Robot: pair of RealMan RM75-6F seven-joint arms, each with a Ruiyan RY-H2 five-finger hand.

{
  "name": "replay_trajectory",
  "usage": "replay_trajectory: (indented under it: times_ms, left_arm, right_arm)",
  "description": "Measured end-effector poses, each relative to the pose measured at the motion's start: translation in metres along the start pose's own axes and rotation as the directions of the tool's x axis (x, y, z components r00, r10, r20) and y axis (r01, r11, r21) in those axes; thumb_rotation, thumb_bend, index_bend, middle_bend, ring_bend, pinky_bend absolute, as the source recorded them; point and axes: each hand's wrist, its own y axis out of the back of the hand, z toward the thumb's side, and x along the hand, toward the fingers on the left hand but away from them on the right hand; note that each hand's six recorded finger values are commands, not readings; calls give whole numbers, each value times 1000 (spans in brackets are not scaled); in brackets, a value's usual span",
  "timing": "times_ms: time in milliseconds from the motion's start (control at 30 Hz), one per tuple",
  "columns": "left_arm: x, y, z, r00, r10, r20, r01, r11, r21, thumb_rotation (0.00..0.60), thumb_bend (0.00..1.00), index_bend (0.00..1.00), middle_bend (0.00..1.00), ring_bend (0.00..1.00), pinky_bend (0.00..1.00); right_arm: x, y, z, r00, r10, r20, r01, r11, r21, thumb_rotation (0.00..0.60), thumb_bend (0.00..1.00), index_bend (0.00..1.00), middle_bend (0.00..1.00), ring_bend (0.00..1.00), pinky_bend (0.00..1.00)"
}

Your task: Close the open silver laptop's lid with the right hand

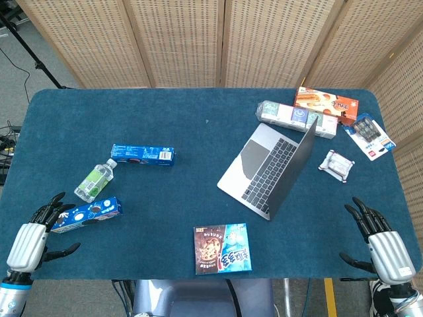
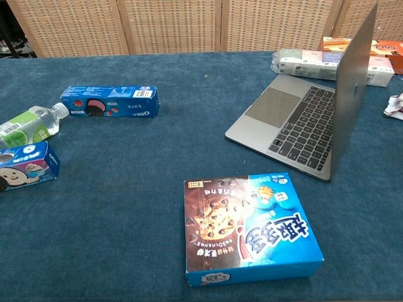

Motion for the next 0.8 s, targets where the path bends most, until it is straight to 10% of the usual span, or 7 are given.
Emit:
replay_trajectory:
  times_ms: [800]
  left_arm:
    - [-3,-5,-1,1000,-23,-13,23,1000,3,600,11,247,110,191,186]
  right_arm:
    - [-5,0,0,1000,-2,-17,1,1000,-16,600,17,57,8,109,136]
